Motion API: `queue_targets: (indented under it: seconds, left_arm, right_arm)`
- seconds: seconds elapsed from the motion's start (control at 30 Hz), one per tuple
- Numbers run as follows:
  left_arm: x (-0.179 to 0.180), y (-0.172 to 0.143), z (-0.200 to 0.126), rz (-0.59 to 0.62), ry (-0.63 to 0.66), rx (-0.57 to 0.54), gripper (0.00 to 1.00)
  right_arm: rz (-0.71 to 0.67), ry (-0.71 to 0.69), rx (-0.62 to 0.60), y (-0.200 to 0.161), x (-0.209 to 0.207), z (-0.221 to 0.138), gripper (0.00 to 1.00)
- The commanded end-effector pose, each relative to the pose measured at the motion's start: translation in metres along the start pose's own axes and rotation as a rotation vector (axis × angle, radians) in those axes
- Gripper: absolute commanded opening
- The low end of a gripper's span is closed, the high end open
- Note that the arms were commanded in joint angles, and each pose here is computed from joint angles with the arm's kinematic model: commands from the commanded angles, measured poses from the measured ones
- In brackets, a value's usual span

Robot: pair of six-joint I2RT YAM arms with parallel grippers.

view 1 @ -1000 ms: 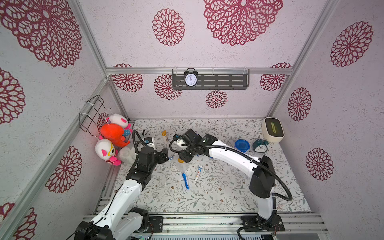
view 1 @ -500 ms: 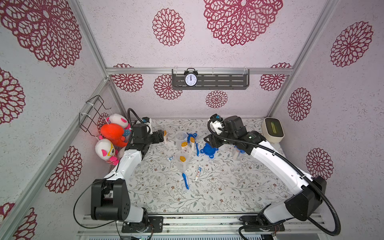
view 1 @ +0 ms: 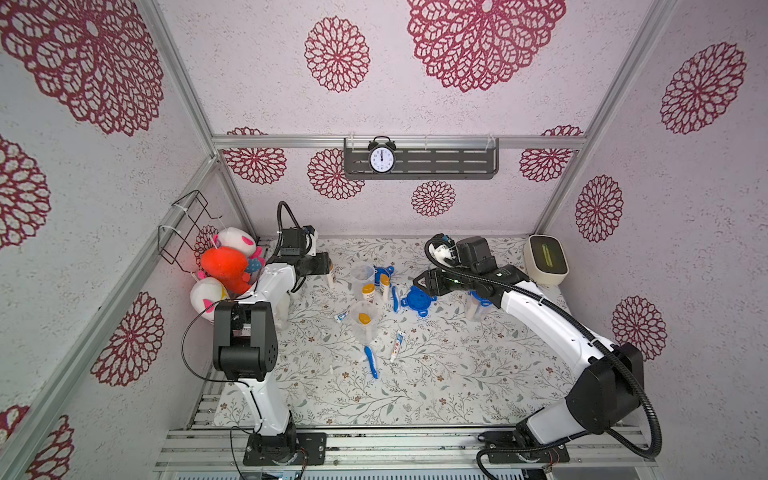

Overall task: Pack away toiletry kits
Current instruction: Pick up the toiletry item from the center of the board.

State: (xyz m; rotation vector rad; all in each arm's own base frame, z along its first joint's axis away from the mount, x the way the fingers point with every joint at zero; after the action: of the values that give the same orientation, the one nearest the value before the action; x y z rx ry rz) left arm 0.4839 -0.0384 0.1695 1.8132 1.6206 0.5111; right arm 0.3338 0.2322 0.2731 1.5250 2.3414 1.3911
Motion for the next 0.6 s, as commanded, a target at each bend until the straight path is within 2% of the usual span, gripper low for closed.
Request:
queue_targets:
  seconds: [0.0,0.1,0.17,0.3,0.4,0.57]
  left_arm:
    - [-0.010,-0.005,0.008,0.059,-0.011,0.050,0.61]
    - [-0.013,-0.003,0.014,0.077,0.007,0.052,0.59]
    - [-0.010,-0.012,0.029,0.072,0.014,0.088,0.55]
    - [-0.010,-0.013,0.035,0.095,0.047,0.096,0.40]
    - [-0.013,-0.015,0.038,0.122,0.055,0.109,0.34]
    - [-0.021,-0.010,0.027,0.183,0.100,0.117,0.08]
  right_arm:
    - [0.045,0.047,-0.012,0.007,0.001,0.004,0.62]
    - [0.054,0.047,-0.003,0.006,-0.001,0.007,0.62]
    - [0.056,0.047,-0.003,0.006,-0.002,0.007,0.62]
    - [0.055,0.043,-0.010,0.008,-0.002,0.004,0.62]
    - [0.053,0.035,-0.016,0.008,-0.003,0.001,0.62]
    - [0.058,0.025,-0.025,0.010,-0.007,-0.002,0.62]
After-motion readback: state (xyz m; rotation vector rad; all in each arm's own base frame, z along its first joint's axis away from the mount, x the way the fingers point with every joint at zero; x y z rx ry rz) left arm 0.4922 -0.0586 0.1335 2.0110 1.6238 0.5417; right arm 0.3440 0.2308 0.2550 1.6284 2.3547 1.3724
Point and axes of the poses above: each gripper's point midway between its finger pads, its own z axis out along the fingers, its own x axis along the line the jaws close on, y = z × x, the point moved 5 cm from there along -z, back along the fingers, and after that the axes turned 4 degrees about z, right-handed, at the moved point
